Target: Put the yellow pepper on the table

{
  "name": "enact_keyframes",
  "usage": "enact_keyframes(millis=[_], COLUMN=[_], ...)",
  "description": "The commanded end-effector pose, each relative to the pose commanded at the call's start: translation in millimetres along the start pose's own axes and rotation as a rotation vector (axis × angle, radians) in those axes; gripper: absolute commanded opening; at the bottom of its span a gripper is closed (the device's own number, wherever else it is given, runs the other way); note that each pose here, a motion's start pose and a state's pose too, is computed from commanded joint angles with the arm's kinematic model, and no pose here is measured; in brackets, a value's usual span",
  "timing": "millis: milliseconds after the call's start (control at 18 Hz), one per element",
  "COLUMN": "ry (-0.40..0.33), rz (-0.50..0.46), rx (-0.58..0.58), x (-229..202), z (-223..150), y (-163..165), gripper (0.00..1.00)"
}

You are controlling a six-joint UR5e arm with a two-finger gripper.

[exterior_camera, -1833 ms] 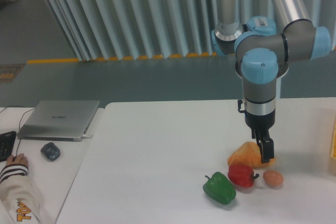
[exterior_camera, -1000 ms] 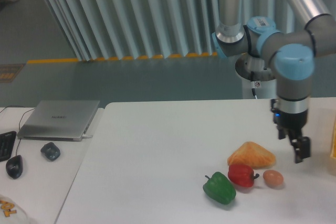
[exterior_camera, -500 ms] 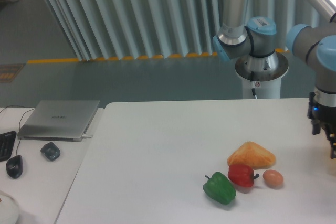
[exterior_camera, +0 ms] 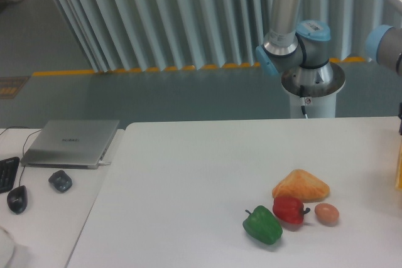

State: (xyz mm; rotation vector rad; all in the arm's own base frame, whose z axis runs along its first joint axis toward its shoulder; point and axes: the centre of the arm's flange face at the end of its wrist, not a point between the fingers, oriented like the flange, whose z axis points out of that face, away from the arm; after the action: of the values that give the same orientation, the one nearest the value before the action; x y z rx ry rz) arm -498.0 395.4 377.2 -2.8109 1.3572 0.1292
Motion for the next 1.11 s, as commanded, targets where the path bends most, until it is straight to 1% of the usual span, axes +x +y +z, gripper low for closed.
enact_keyframes(millis=[56, 222, 500, 556, 667, 722, 944, 1111], ry=[-0.002, -0.002, -0.004, -0.005, -0.006, -0.009, -0.028, -0.029], rz=[0.002, 0.049, 0.048, 0.048, 0.133, 0.167, 0.276, 0.424], rx=[0.0, -0.001, 0.019, 0.019, 0.018, 0.014, 0.024, 0.009], x=[1, 3, 5, 8, 13, 16, 25, 27], z=[-1, 0, 1, 1, 2, 1, 0, 2], y=[4, 11, 20, 28, 44, 57, 91, 105], gripper=[1.0, 1.0, 1.0, 1.0, 1.0, 1.0, 1.0, 1.0])
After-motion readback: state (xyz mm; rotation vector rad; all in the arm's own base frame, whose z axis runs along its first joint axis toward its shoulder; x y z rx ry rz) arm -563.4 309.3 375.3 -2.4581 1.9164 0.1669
